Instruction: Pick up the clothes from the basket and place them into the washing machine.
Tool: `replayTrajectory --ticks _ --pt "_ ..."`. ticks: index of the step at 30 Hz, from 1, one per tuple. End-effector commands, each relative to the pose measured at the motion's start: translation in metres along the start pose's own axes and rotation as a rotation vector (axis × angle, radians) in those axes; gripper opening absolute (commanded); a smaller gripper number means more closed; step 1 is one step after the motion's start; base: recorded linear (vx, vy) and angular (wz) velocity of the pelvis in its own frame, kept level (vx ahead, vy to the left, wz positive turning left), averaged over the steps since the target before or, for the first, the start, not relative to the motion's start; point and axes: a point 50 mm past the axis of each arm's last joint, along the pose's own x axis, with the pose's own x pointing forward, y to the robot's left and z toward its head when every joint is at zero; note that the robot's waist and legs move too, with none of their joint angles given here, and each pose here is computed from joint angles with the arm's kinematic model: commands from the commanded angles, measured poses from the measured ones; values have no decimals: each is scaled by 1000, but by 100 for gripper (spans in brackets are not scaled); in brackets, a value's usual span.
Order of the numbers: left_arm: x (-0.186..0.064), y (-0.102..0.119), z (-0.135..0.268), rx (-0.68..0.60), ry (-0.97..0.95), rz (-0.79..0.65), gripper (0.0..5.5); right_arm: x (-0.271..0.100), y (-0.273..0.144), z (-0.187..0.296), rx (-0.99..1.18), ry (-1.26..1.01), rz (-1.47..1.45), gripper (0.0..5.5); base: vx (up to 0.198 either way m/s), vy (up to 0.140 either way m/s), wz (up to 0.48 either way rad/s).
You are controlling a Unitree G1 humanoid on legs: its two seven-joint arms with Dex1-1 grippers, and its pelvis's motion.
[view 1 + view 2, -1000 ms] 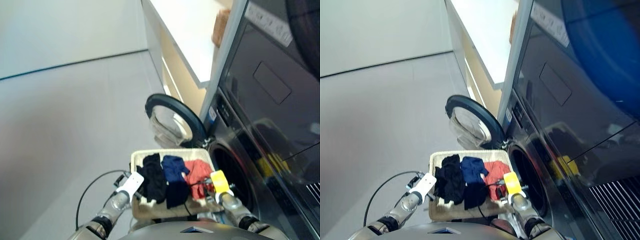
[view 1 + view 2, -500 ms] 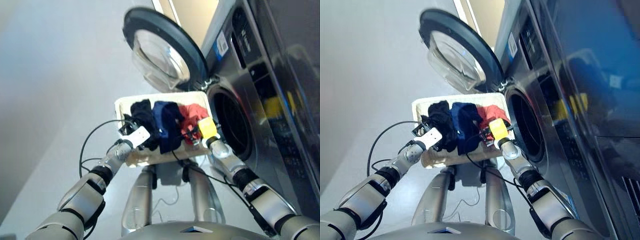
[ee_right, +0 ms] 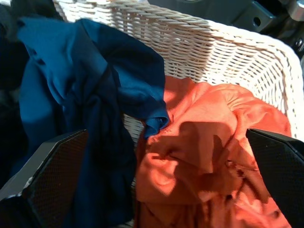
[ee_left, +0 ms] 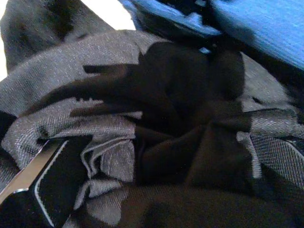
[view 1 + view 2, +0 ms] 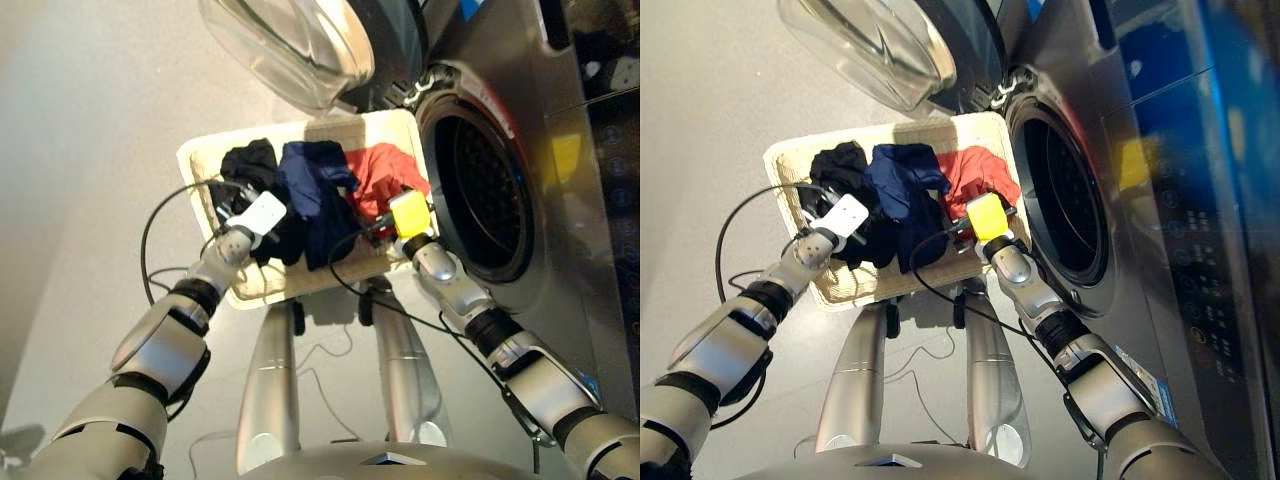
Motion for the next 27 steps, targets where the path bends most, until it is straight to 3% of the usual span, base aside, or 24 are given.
replayTrajectory --ticks 1,9,10,11,12,27 --pt "-5 34 -13 -22 57 103 550 -2 17 25 41 -158 87 550 0 0 0" --pt "-2 57 -6 -55 73 150 550 -2 20 30 71 -182 108 550 0 0 0" --pt "-2 58 -5 -61 68 155 449 -2 19 30 74 -180 105 550 0 0 0" --pt "-1 58 -5 -71 66 157 145 -2 19 30 74 -180 103 550 0 0 0" --pt "-1 57 -4 -88 62 162 0 -1 19 30 76 -177 105 550 0 0 0" --pt "-6 6 -16 -172 43 8 0 -15 11 3 67 -67 85 550 0 0 0"
